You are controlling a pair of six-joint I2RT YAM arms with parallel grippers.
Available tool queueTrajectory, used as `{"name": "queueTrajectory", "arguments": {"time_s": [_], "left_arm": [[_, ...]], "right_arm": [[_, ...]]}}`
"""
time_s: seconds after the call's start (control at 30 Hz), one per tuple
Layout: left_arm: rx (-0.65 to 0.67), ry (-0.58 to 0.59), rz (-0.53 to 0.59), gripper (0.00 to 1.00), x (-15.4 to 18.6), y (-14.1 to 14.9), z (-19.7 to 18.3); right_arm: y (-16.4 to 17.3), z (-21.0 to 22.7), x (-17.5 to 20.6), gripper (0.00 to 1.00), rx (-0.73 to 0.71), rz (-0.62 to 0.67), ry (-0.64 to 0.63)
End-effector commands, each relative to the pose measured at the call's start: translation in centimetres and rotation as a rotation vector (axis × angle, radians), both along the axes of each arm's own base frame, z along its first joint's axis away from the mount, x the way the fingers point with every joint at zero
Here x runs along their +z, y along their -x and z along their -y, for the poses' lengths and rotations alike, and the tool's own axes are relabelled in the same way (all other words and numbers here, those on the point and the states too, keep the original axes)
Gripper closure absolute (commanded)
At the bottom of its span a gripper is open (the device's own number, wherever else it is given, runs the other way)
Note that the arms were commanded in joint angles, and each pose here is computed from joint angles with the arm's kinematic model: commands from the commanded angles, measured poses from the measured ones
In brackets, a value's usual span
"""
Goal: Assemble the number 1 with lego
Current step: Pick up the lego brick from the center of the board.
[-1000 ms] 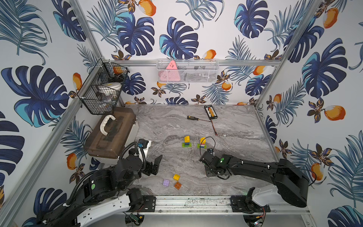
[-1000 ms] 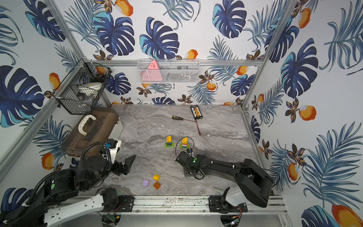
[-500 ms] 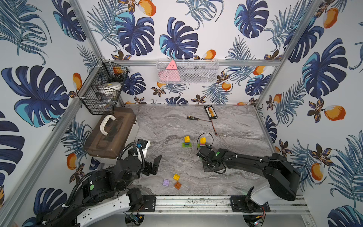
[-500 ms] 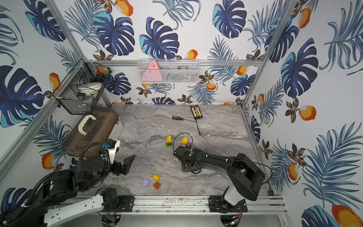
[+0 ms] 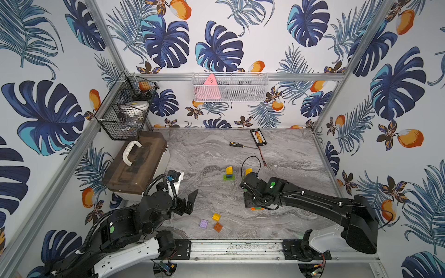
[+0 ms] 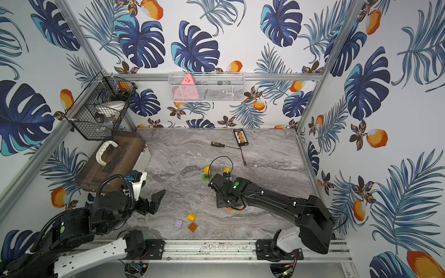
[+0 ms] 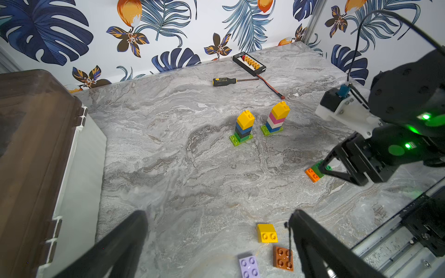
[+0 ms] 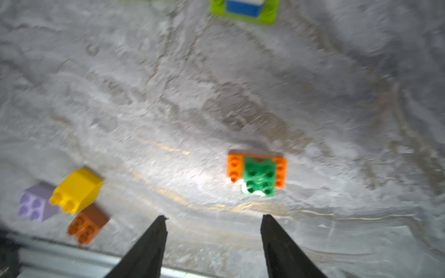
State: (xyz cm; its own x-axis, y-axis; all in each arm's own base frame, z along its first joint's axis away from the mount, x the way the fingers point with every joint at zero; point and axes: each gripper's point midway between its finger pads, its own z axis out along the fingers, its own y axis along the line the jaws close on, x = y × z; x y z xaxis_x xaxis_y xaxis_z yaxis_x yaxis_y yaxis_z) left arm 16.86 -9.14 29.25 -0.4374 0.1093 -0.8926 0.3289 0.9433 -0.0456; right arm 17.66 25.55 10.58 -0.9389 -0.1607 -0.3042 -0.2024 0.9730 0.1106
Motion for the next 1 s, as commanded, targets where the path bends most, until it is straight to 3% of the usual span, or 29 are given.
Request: {"name": "queueTrajectory", "arguments": {"time_s": [0.0,0.1,0.2,0.3,0.4,0.63,0.97], "left_arm": [[0.028,0.011,0.011,0.01,0.4,-0.1,-0.5],[0.032,0.017,0.016,0.01,0.5,-0.1,-0.7],[0.031,0.017,0.016,0.01,0.5,-0.1,-0.7],[0.032,0.011,0.013,0.01,0.4,-0.1,-0.6],[0.038,0.011,0.013,0.01,0.4,-0.1,-0.7],[0.036,0.010,0.014,0.01,0.4,-0.1,-0.7],[0.048,0.007,0.015,0.01,0.4,-0.2,-0.8]], "right_arm": [[2.5,-5.1,-0.3,0.33,0.154,-0.065,-0.083],[3.7,-8.2,-0.6,0.38,0.356,-0.029,-0.005],[3.6,-8.5,-1.4,0.42,0.386,-0.033,0.093],[4.0,-9.0,-1.6,0.35,0.314,-0.094,0.080],[7.0,-11.4,-1.5,0.32,0.428,-0.147,-0.024],[8.8,-9.7,-4.3,0.36,0.671,-0.174,0.117],[9.1,-11.2,-7.1,0.38,0.767,-0.201,0.136]]}}
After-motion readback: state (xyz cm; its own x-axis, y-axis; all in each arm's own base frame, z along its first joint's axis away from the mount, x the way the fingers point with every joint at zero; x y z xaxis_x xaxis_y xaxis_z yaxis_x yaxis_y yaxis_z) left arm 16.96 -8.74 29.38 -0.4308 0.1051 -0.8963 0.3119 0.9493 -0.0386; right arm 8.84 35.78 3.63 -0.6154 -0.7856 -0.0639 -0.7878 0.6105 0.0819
